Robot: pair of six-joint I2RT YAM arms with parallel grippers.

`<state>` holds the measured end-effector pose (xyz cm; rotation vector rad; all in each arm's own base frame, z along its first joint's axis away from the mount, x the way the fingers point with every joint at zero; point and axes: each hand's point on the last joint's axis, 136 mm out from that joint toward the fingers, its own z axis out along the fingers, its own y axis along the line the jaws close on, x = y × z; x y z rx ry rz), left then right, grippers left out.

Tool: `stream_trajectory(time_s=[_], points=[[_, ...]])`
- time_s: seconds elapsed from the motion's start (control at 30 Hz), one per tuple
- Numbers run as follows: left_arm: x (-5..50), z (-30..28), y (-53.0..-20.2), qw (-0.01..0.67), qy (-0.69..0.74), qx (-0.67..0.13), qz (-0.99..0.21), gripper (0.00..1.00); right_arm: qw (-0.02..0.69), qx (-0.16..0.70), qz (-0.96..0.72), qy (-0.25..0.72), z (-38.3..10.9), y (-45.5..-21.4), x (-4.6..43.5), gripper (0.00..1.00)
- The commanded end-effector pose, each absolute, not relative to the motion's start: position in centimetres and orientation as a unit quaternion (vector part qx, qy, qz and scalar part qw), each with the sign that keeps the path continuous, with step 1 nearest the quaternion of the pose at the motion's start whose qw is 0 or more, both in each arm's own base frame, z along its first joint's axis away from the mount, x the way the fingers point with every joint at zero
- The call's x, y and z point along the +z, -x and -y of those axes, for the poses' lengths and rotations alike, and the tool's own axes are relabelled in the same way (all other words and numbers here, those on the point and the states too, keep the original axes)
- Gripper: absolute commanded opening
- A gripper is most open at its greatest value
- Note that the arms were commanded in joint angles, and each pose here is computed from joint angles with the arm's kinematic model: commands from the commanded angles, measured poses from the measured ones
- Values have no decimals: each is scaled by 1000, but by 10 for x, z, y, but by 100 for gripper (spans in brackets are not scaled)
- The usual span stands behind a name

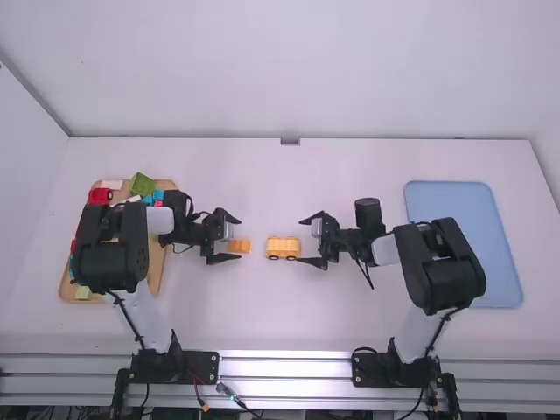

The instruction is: Assemble lego blocks to make yellow taxi

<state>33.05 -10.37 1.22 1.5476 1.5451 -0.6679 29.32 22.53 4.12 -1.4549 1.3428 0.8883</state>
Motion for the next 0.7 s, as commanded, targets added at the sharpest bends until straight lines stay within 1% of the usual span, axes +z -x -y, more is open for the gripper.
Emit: stream_trajectory(time_s=[0.0,0.17,0.27,0.47,0.53,0.67], points=[[11,106,-334,416,-599,-287,-621,99,451,396,-553,578,-231,-294,32,99],[8,106,-338,414,-594,-291,-625,99,444,445,-525,573,-238,-297,27,99],[8,106,-338,414,-594,-291,-625,99,436,451,-529,572,-242,-299,18,99],[4,104,-339,401,-587,-290,-641,99,409,413,-577,575,-255,-301,-5,99],[4,103,-339,400,-584,-291,-644,99,414,390,-591,573,-260,-304,-10,99],[4,104,-338,399,-583,-293,-644,99,428,376,-602,560,-261,-304,-10,99]])
